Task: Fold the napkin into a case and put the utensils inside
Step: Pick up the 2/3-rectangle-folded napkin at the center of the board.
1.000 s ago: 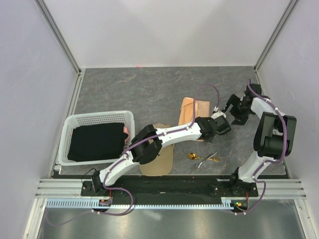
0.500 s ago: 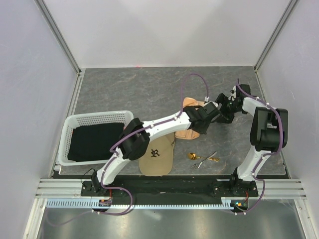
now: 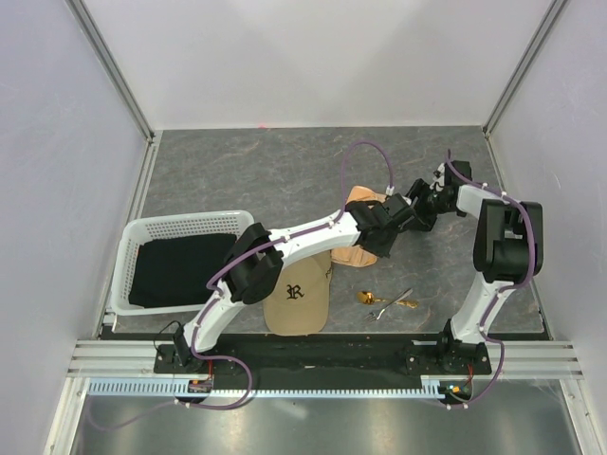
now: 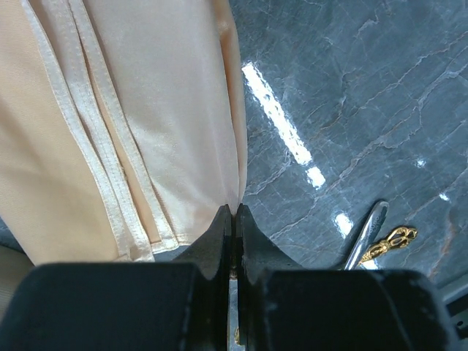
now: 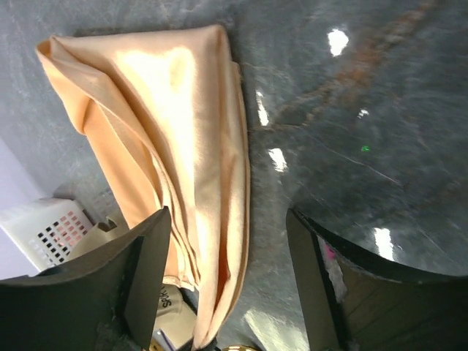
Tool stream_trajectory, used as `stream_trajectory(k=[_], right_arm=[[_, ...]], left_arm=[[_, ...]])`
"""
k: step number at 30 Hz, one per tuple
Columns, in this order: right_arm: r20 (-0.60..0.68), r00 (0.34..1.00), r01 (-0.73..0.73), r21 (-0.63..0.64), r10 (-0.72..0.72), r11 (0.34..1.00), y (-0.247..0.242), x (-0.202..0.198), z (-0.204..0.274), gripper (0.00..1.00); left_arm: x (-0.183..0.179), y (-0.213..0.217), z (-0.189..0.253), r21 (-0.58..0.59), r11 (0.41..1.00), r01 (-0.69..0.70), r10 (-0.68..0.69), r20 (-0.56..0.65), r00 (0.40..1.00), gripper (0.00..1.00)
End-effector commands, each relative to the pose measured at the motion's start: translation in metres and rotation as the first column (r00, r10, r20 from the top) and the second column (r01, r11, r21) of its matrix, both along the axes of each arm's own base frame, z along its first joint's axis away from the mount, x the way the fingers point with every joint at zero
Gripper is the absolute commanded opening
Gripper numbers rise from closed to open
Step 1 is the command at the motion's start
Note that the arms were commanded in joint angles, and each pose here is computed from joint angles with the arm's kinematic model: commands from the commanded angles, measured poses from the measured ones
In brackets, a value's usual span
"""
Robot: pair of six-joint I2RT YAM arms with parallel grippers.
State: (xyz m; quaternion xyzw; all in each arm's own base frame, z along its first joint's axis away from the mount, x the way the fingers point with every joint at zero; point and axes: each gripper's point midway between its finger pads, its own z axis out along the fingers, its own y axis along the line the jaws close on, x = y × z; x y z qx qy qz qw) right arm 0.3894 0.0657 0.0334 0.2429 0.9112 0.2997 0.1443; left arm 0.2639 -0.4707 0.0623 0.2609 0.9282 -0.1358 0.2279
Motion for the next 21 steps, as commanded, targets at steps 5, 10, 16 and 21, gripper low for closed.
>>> stream_trajectory(k=[5, 10, 16, 21], right_arm=[[0.021, 1.0, -0.016, 0.015, 0.015, 1.0, 0.011, 0.014, -0.013, 0.69], [0.019, 1.0, -0.015, 0.013, 0.015, 1.0, 0.01, 0.014, -0.016, 0.65], [0.054, 0.999, -0.003, -0.017, 0.004, 1.0, 0.006, 0.02, -0.015, 0.55], [0.097, 0.995, 0.006, -0.005, -0.005, 1.0, 0.007, 0.029, -0.013, 0.15]], left_arm=[[0.001, -0.005, 0.047, -0.107, 0.994, -0.028, 0.03, 0.021, 0.999, 0.02], [0.001, -0.004, 0.051, -0.111, 0.993, -0.027, 0.031, 0.03, 0.999, 0.02], [-0.003, -0.005, 0.05, -0.121, 0.992, -0.024, 0.026, 0.009, 1.0, 0.02], [-0.01, -0.013, 0.052, -0.169, 0.986, 0.003, -0.009, -0.034, 0.999, 0.02]])
